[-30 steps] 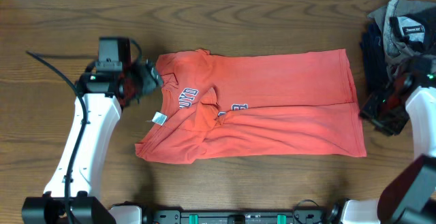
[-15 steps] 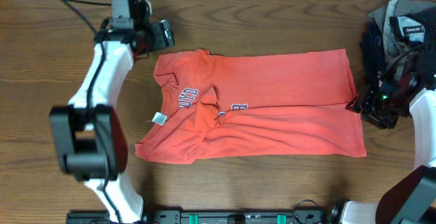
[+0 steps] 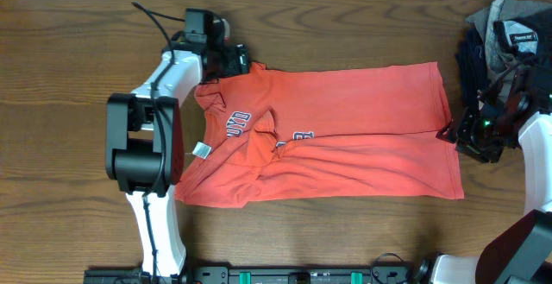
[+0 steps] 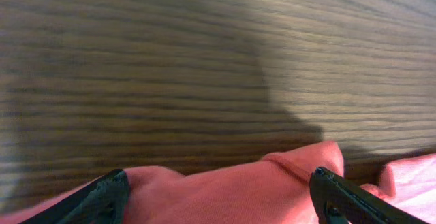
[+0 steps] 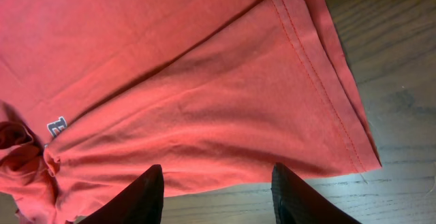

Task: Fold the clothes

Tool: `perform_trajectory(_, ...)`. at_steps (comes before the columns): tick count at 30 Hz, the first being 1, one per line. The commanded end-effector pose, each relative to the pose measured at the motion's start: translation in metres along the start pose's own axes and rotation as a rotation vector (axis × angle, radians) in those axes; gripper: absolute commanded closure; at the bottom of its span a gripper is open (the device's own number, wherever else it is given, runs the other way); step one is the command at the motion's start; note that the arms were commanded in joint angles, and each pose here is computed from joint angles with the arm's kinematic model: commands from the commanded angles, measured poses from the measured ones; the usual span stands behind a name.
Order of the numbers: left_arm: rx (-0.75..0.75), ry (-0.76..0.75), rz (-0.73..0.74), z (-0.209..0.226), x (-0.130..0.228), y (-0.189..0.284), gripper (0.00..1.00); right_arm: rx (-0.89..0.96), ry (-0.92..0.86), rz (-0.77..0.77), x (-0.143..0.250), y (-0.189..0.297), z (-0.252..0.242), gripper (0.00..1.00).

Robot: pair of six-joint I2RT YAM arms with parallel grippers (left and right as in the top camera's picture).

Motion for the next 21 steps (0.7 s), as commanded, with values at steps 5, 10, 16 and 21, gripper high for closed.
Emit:
perform_trajectory(5,-0.153,-0.023,0.039,0.008,0.014,-0.008,0.66,-0.01,0.016,-0.01,-0.001,0.003,0.002,0.52)
perform_trajectory(10,-0.12,0.024,0.037,0.003,0.012,-0.002,0.94,-0.004,0.017,-0.01,-0.001,0.003,0.001,0.53)
perform_trajectory(16,-0.041,0.035,-0.013,-0.013,-0.003,0.03,0.94,0.049,0.02,-0.02,-0.003,0.003,-0.004,0.56)
perform_trajectory(21,-0.024,0.044,-0.062,-0.025,-0.012,0.067,0.94,0.118,0.098,-0.046,-0.011,-0.004,0.001,0.57)
Point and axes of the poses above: each gripper's point midway between its finger pads, its own y axis back along the fingers, its own z axis along the line the jaws close on, x = y × z, the point moved 6 cm from there along y, back along the fingers, and after that the axes turned 5 degrees about y, right-handed, at the moved point
